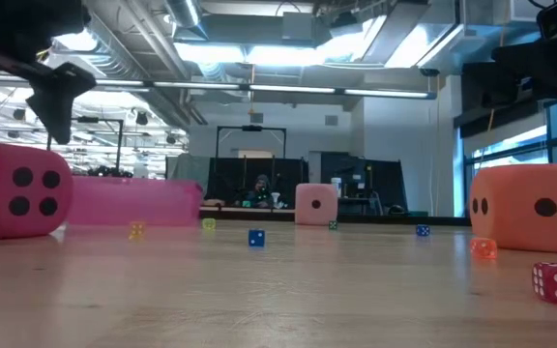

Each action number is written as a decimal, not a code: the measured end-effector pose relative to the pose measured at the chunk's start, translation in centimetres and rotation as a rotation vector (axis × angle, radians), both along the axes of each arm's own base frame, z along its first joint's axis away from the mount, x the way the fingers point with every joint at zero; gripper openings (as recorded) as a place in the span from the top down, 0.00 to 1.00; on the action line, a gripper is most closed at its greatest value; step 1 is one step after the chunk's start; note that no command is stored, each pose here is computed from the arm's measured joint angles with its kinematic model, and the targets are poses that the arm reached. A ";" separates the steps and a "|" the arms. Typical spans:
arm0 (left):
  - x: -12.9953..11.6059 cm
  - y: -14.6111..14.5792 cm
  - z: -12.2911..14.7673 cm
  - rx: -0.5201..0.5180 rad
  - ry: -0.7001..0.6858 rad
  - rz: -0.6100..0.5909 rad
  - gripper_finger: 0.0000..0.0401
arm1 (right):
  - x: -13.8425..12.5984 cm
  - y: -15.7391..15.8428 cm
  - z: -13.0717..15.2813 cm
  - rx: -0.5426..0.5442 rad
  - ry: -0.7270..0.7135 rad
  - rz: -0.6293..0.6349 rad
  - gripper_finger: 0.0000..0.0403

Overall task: Pick & Place Dice
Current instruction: Put the big red dice into the bin

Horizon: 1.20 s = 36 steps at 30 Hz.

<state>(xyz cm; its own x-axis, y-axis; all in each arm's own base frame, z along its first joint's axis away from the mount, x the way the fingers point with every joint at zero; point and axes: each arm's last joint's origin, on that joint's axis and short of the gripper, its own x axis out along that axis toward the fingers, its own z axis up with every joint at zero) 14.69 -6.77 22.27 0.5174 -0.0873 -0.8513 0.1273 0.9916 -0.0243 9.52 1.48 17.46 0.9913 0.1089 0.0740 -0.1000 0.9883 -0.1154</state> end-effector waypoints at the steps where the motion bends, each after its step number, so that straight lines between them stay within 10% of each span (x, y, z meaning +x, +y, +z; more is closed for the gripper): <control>1: -0.1 0.1 -0.1 0.002 0.019 0.009 0.12 | 0.0 0.0 0.0 0.000 0.000 0.000 0.41; 36: 0.6 -0.6 0.1 0.072 0.092 0.130 0.12 | 0.0 0.0 -0.1 -0.002 0.007 0.000 0.41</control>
<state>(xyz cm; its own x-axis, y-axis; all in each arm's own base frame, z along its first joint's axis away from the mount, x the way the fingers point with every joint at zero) 15.34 -7.40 22.38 0.4398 0.0382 -0.8973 -0.0016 0.9991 0.0417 9.53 1.48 17.40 0.9918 0.1089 0.0670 -0.1006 0.9881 -0.1163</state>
